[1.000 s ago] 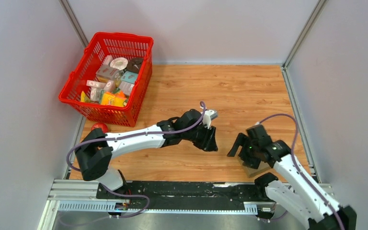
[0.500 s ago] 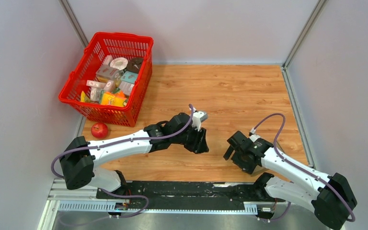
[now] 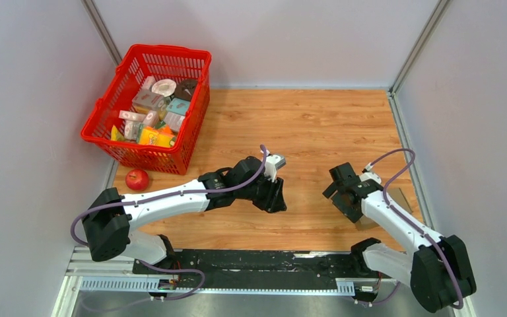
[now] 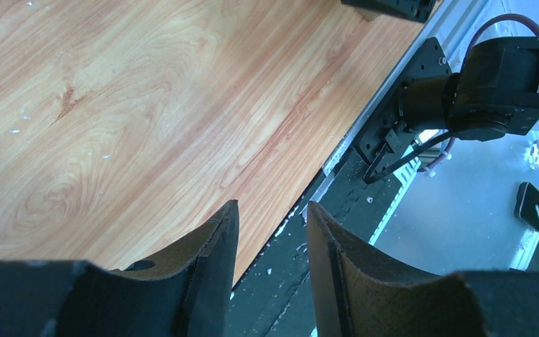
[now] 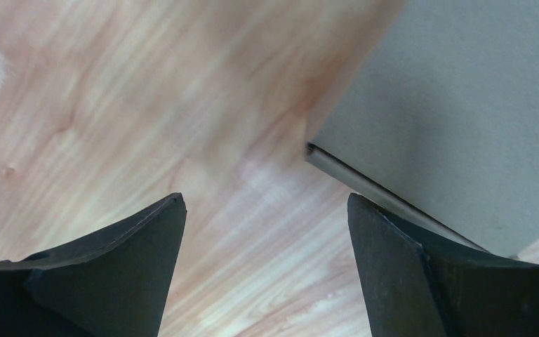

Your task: Fold the paper box

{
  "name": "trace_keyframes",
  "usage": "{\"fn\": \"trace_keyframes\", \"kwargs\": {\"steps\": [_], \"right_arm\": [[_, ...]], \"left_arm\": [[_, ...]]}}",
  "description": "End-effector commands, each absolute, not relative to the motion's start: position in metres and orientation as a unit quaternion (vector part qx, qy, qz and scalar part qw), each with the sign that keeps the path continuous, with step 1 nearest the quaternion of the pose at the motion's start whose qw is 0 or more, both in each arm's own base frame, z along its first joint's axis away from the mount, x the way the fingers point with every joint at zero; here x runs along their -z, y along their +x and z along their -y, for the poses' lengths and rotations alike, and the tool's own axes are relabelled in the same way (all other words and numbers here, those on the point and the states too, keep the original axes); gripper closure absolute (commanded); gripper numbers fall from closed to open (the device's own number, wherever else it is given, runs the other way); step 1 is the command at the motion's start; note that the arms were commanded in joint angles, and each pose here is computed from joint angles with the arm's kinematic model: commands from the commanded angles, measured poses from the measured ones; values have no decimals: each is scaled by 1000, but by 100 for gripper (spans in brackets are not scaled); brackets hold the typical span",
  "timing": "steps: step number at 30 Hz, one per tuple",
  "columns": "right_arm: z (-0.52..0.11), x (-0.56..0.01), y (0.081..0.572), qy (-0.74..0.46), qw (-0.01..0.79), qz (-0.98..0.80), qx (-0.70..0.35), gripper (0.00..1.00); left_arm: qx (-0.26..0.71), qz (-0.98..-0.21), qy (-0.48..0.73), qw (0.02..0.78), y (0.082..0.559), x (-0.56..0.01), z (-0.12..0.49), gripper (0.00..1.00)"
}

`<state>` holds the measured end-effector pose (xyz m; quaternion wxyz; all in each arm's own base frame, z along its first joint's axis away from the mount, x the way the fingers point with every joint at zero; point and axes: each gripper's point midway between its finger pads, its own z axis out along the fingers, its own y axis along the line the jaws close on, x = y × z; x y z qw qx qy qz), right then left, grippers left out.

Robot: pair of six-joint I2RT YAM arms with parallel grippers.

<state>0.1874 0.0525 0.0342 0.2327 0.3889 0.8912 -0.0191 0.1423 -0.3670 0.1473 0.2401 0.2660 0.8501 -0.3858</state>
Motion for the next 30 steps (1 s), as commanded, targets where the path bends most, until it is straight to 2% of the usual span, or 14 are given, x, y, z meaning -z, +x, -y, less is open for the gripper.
{"fn": "trace_keyframes", "kwargs": {"steps": [1,11,21,24,30], "right_arm": [[-53,-55,233,361,291,-886,-4,12],[-40,-41,260,362,271,-892,14,12],[-30,-53,285,322,294,-899,34,12],[-47,-70,288,284,300,-911,-1,12],[-73,-150,273,182,399,-898,-45,10]], "left_arm": [[393,-842,268,254,143,-156,366,51],[393,-844,270,247,142,-153,366,51],[391,-842,270,253,142,-156,363,49],[381,-843,267,270,145,-161,354,46],[324,-843,249,351,167,-194,314,41]]}}
